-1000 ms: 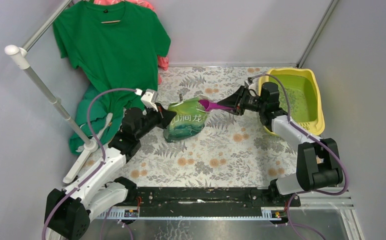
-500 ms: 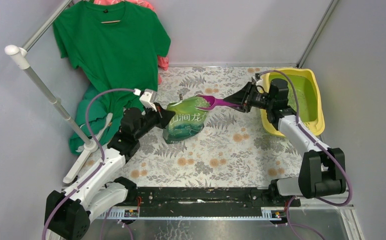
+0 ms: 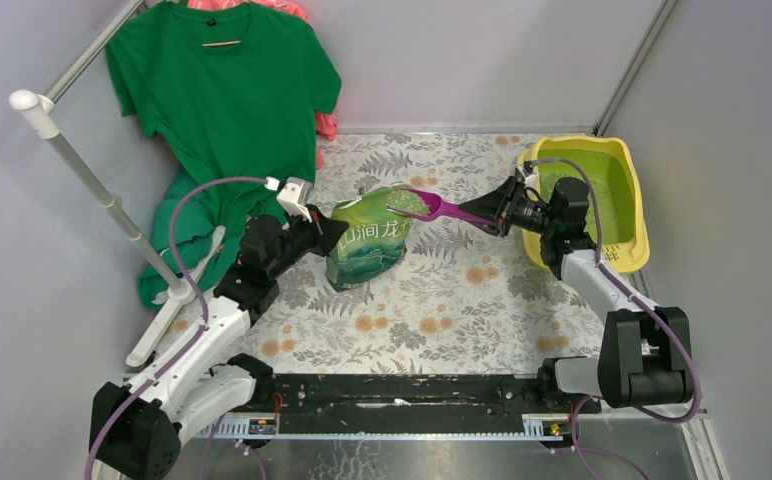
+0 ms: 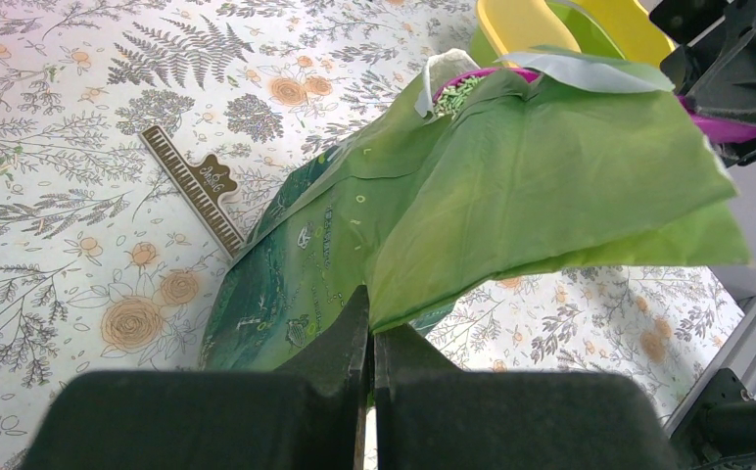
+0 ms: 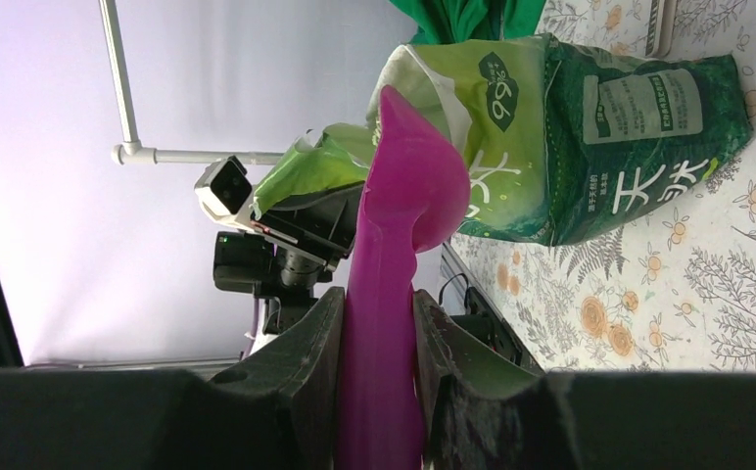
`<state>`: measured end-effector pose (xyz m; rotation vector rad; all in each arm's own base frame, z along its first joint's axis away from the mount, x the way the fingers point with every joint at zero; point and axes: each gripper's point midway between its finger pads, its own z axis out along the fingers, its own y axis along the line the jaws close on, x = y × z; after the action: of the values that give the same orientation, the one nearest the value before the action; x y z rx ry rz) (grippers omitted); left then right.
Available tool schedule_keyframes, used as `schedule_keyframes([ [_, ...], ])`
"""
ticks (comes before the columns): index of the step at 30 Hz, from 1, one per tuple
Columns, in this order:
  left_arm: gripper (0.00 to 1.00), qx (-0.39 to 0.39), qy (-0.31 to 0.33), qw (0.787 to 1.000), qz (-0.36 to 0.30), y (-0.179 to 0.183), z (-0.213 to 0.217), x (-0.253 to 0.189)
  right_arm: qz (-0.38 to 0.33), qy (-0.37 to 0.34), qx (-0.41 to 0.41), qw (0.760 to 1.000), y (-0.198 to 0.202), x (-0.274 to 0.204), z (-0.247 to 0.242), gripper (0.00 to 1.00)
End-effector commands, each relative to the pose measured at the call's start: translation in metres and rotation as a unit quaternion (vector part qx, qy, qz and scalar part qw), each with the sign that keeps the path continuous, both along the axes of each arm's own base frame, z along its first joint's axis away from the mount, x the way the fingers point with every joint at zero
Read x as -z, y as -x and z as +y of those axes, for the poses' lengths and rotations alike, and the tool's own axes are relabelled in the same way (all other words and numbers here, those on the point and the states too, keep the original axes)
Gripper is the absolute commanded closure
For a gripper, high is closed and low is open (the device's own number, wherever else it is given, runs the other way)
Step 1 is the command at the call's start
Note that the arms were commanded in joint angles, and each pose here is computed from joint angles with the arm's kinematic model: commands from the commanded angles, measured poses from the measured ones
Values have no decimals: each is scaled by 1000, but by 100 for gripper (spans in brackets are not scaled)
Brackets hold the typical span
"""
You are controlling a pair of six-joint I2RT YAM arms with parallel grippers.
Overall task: Fill the litter box with clean litter
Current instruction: 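Scoop the cat litter from the cat litter bag, then pour the cat litter into the litter box.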
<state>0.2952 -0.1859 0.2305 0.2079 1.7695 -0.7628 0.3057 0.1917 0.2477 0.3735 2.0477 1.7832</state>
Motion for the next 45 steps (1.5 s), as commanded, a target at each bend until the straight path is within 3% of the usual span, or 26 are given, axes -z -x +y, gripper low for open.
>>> schedule_keyframes([
  [1, 99, -7, 83, 982, -170, 0, 4, -114, -47, -47, -10, 998, 8, -23, 1, 100],
  [21, 99, -12, 79, 982, -171, -1, 6, -114, -68, -64, 50, 994, -4, -43, -41, 100],
  [31, 99, -4, 85, 982, -167, -2, 3, -110, -86, -66, 133, 985, -19, -61, -109, 100],
  [45, 99, 15, 87, 983, -163, -11, -8, -112, -71, -76, 275, 956, -39, -44, -214, 100],
])
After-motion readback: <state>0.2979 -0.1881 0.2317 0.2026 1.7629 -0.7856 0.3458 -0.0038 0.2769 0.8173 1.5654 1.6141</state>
